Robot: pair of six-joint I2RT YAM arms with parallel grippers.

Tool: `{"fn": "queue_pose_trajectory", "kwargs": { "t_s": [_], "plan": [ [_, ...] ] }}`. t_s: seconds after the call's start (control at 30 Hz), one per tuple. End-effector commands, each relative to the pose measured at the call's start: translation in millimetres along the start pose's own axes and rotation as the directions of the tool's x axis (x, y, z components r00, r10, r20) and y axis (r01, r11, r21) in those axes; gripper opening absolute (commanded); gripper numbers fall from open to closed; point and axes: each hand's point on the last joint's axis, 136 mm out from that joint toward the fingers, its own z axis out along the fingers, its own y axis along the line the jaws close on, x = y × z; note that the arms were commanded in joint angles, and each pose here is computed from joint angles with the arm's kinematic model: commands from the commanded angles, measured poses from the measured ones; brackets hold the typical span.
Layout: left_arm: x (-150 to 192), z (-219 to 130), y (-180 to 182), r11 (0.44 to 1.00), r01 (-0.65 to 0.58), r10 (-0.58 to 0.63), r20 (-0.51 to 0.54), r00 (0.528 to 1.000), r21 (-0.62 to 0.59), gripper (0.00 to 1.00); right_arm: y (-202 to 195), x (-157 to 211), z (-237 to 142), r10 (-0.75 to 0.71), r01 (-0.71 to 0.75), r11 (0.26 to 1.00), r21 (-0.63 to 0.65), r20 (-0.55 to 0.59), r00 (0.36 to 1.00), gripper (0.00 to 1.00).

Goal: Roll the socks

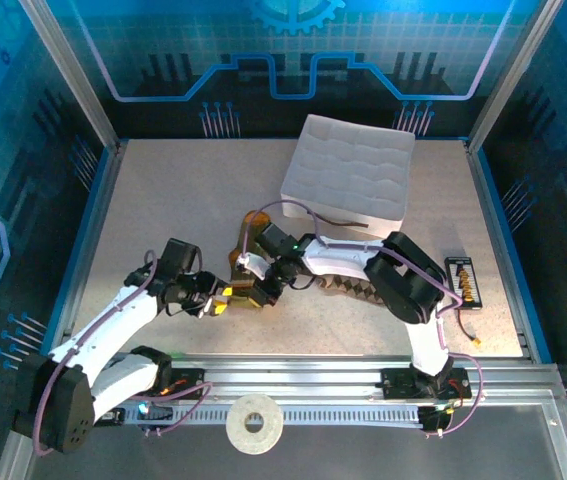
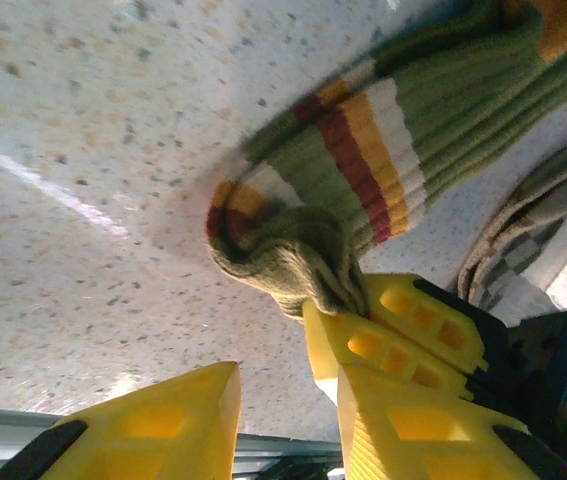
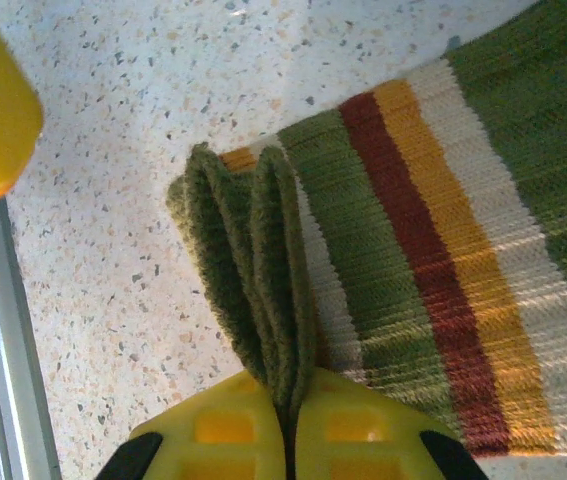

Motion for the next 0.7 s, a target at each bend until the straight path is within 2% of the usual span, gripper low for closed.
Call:
{"fn": "queue_pose_trajectory", "kwargs": {
  "t_s": [0.0, 0.47, 0.67],
  "plan": [
    [5.7, 11.1, -9.9, 0.998, 0.031, -0.029, -0.044, 0.999, 0.047, 0.30, -3.7, 3.4, 4.9, 0.067, -0.068, 0.997, -0.021, -0.037, 0.997, 0.05],
    [-16.3, 42.8, -20.5, 0.999, 0.032, -0.033, 0.016, 0.999, 0.037, 0.21, -13.4, 6.9, 12.2, 0.111, -0.111, 0.994, -0.004, -0.061, 0.992, 0.12],
    [-28.6, 56.9, 0.8, 0.997, 0.044, -0.041, 0.056, 0.998, -0.060, 0.18, -7.1, -1.8, -2.7, 0.018, -0.018, 1.000, 0.022, 0.013, 1.000, 0.25]
  ]
}}
